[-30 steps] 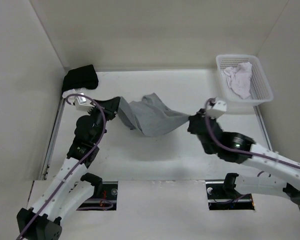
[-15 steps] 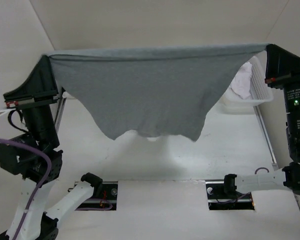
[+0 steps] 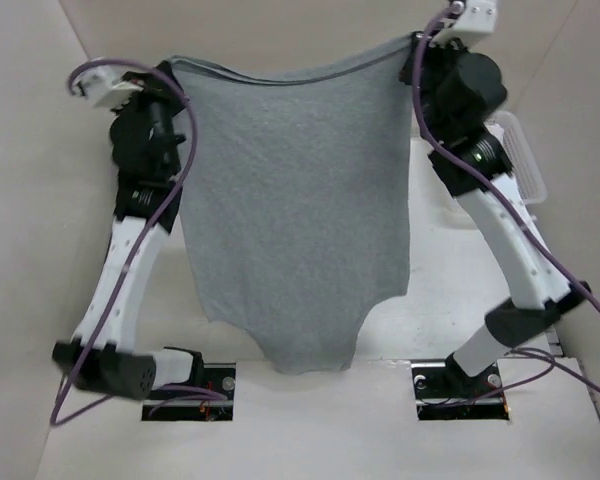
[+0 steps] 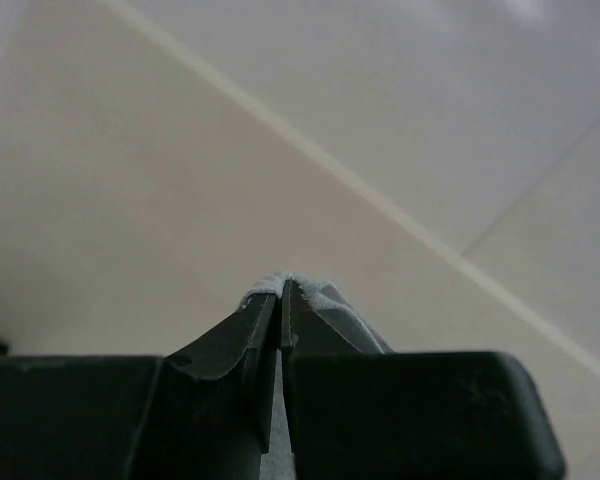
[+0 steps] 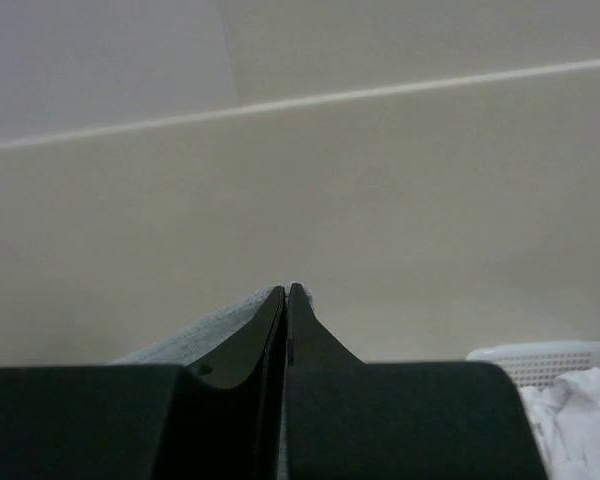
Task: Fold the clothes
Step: Flatten the tank top out
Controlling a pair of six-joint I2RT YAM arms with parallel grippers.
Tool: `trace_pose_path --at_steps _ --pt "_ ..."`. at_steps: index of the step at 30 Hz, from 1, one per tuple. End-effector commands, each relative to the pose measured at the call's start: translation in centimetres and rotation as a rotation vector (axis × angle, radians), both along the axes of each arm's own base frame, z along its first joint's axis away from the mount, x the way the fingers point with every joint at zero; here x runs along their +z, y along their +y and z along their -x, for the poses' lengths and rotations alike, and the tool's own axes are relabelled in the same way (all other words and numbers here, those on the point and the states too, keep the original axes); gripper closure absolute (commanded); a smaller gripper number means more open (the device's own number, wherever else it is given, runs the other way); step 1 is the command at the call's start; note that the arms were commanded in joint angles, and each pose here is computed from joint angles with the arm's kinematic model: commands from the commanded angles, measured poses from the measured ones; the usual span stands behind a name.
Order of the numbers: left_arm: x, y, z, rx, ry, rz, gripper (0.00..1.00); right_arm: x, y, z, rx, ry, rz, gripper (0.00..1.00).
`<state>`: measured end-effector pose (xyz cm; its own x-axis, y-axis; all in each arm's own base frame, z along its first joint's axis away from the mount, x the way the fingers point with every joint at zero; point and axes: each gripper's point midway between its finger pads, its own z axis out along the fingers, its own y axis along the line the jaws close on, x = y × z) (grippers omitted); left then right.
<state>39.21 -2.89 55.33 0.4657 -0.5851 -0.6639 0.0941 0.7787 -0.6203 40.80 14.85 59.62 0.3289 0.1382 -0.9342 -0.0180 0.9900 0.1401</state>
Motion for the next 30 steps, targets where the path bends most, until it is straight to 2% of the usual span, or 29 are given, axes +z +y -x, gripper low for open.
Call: trace_pose_path --at_steps 1,4,7,11,15,19,22,25,27,30 --pt "-1.8 0.7 -5.0 -0.043 0.099 0.016 0.97 -1.4 1.5 -3.7 0.158 0.076 -0.089 0.98" --pt "-0.8 1.2 -8.1 -0.068 0.117 0.017 0.97 0.2 1.0 -5.4 0.162 0.050 -0.109 0.98" --pt "1.3 1.9 -9.1 -0.093 0.090 0.040 0.97 3.2 -0.1 -5.0 0.161 -0.023 -0.136 0.98" --pt "4.8 2.5 -8.0 -0.122 0.015 0.063 0.97 6.7 -1.0 -2.3 0.195 -0.114 -0.192 0.97" --pt "8.4 2.8 -5.3 -0.121 -0.058 0.054 0.97 9.4 -1.7 0.5 0.216 -0.189 -0.206 0.97" --pt "9.9 2.9 -2.7 -0.111 -0.099 0.031 0.97 9.8 -2.1 2.2 0.219 -0.184 -0.201 0.97" --pt "8.6 2.8 -1.8 -0.101 -0.091 0.016 0.97 7.7 -2.3 2.5 0.210 -0.120 -0.190 0.97" --pt "5.3 2.4 -0.9 -0.095 -0.047 0.020 0.97 3.7 -2.6 3.0 0.204 -0.049 -0.172 0.97" --pt "2.2 2.1 0.3 -0.090 -0.017 0.027 0.97 -0.4 -2.6 3.9 0.203 0.000 -0.163 0.97" --pt "-5.0 1.7 2.6 -0.086 0.071 0.053 0.97 -7.7 -2.6 6.4 0.206 0.077 -0.185 0.97"
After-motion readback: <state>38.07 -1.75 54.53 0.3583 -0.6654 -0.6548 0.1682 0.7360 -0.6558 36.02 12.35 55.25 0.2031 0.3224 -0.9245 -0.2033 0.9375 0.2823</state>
